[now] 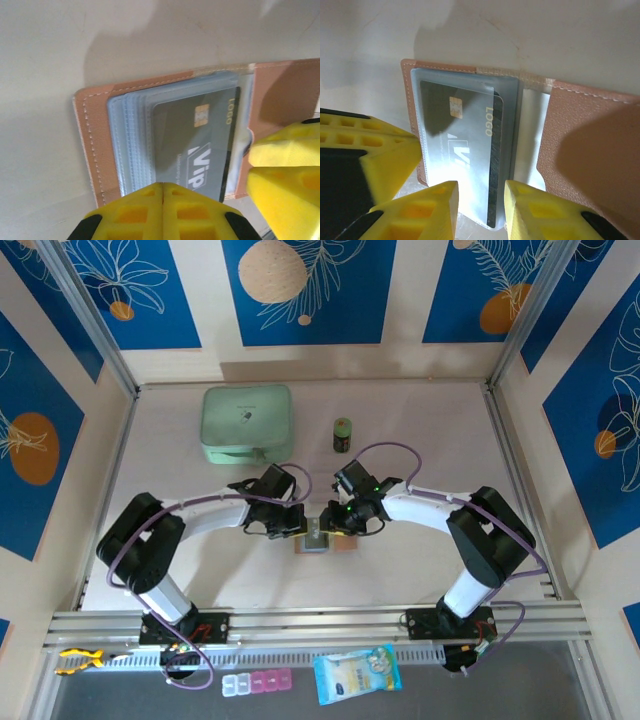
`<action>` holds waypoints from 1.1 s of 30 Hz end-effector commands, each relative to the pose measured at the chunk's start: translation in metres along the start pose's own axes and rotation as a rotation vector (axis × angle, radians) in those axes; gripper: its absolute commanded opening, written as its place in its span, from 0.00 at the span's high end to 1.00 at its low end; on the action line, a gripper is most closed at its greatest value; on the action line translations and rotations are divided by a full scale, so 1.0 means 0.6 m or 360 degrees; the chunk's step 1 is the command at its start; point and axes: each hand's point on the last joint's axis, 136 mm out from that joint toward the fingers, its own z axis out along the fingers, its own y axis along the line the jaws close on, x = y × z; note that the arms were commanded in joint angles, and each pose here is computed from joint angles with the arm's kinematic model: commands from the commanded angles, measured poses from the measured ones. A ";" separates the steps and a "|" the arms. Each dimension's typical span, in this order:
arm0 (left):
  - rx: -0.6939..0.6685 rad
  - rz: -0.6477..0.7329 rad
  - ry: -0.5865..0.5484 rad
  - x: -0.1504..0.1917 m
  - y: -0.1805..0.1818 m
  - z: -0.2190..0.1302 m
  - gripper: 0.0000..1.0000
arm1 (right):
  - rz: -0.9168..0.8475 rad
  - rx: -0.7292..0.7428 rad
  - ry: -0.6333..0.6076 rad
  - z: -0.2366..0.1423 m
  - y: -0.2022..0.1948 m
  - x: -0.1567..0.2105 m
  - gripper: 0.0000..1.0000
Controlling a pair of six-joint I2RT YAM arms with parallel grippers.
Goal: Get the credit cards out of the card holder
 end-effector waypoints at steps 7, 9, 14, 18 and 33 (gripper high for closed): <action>-0.0109 -0.0036 0.0070 0.021 0.034 0.013 0.97 | 0.0021 -0.0066 0.0058 0.010 0.005 0.008 0.70; -0.0108 -0.0036 0.0070 0.021 0.034 0.013 0.97 | 0.0025 -0.0072 0.0065 0.013 0.005 0.008 0.70; -0.0109 -0.0035 0.0068 0.021 0.034 0.011 0.97 | 0.0026 -0.0083 0.0080 0.020 0.005 0.009 0.71; -0.0112 -0.0031 0.0065 0.020 0.033 0.011 0.97 | 0.0031 -0.0077 0.0096 0.026 0.003 0.010 0.71; -0.0107 -0.0024 0.0063 0.019 0.029 0.008 0.97 | -0.0003 0.0102 0.0061 0.019 -0.024 0.009 0.73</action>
